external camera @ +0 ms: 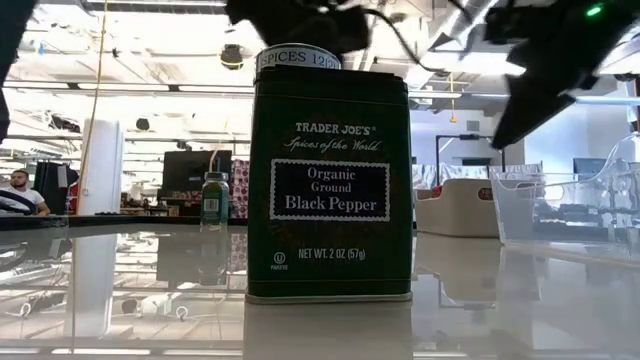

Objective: Sort spices by type
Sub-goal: Move the middle left black seasoning can to the center of the table

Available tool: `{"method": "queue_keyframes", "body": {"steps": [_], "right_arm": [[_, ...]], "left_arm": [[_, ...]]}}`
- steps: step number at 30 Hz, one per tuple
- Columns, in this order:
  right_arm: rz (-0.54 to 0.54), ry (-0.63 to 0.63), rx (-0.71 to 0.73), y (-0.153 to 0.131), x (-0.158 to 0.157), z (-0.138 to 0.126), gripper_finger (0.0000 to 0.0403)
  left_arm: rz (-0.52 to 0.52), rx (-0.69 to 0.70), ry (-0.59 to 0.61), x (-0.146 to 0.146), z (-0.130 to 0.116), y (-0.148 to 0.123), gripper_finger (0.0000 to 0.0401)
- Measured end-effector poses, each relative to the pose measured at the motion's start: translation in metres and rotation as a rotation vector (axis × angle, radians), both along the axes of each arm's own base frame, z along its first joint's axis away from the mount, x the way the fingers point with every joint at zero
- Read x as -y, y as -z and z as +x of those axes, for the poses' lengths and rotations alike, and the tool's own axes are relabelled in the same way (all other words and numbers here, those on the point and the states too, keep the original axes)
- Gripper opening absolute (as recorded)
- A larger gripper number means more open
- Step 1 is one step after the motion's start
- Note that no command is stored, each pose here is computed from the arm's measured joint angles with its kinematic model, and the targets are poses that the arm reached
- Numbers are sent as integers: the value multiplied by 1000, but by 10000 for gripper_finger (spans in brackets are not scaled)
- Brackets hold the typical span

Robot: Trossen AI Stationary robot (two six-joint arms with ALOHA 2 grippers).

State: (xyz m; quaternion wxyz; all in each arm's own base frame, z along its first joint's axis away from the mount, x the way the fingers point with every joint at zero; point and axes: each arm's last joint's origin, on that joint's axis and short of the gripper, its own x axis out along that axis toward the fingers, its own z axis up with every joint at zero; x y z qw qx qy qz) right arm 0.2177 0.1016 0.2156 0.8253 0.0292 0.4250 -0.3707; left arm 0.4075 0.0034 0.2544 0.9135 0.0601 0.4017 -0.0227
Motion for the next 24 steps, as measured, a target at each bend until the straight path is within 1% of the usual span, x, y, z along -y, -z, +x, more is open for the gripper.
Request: {"method": "queue_keyframes", "body": {"steps": [5,9,11,14,16,24], "right_arm": [[-4,16,34,-7,-10,-18,314],[0,25,53,-9,-15,-27,314],[-7,30,49,-10,-16,-31,314],[-8,39,54,-10,-17,-32,314],[-7,39,57,-10,-17,-32,314],[-4,41,63,-10,-17,-32,314]], "left_arm": [[-20,-27,23,4,35,15,117],[-39,-66,16,4,52,33,118],[-49,-81,5,5,57,42,129],[-55,-101,1,6,62,52,154],[-52,-108,6,8,62,54,162],[-27,-88,1,12,60,46,165]]}}
